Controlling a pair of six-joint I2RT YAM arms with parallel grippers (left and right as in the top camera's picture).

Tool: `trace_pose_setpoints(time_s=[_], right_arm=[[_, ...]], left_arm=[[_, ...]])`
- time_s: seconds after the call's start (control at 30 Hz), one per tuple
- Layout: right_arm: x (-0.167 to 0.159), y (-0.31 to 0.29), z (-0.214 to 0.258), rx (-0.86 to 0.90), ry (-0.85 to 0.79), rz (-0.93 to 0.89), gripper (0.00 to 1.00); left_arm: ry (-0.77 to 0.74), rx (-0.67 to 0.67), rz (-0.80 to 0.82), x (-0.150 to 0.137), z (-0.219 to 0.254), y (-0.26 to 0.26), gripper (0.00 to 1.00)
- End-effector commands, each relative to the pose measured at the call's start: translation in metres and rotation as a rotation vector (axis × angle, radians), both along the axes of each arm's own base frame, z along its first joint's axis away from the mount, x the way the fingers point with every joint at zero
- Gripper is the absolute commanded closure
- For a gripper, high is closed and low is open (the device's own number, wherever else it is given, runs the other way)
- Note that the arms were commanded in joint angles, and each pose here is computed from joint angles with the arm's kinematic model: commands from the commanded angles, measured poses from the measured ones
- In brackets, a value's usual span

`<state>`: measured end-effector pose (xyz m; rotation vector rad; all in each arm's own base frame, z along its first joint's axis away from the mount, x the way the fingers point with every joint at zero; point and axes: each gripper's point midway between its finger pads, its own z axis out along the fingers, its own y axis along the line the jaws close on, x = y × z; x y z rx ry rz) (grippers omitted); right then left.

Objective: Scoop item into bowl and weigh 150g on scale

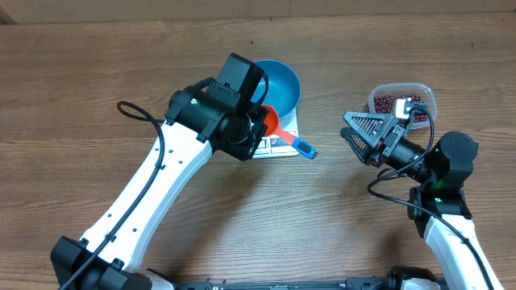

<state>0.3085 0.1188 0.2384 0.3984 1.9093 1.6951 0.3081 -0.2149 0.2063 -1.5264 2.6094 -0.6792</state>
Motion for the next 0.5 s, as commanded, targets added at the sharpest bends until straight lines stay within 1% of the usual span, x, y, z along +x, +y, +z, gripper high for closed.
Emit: trace_pose_setpoints(time_s=[0.0, 0.2, 0.47], right_arm=[[0.001, 0.003, 0.008, 0.019, 0.011, 0.012, 0.0], [-0.001, 0.007, 0.008, 0.03, 0.026, 0.021, 0.0], [0.0, 0.017, 0.007, 0.025, 0.025, 0.022, 0.0]], left_arm=[[0.005, -0.041, 0.021, -0.006, 0.008, -0.011, 0.96], [0.012, -0.062, 0.037, -0.011, 0.01, -0.023, 0.96], [0.064, -0.123, 0.19, -0.01, 0.013, -0.03, 0.96]])
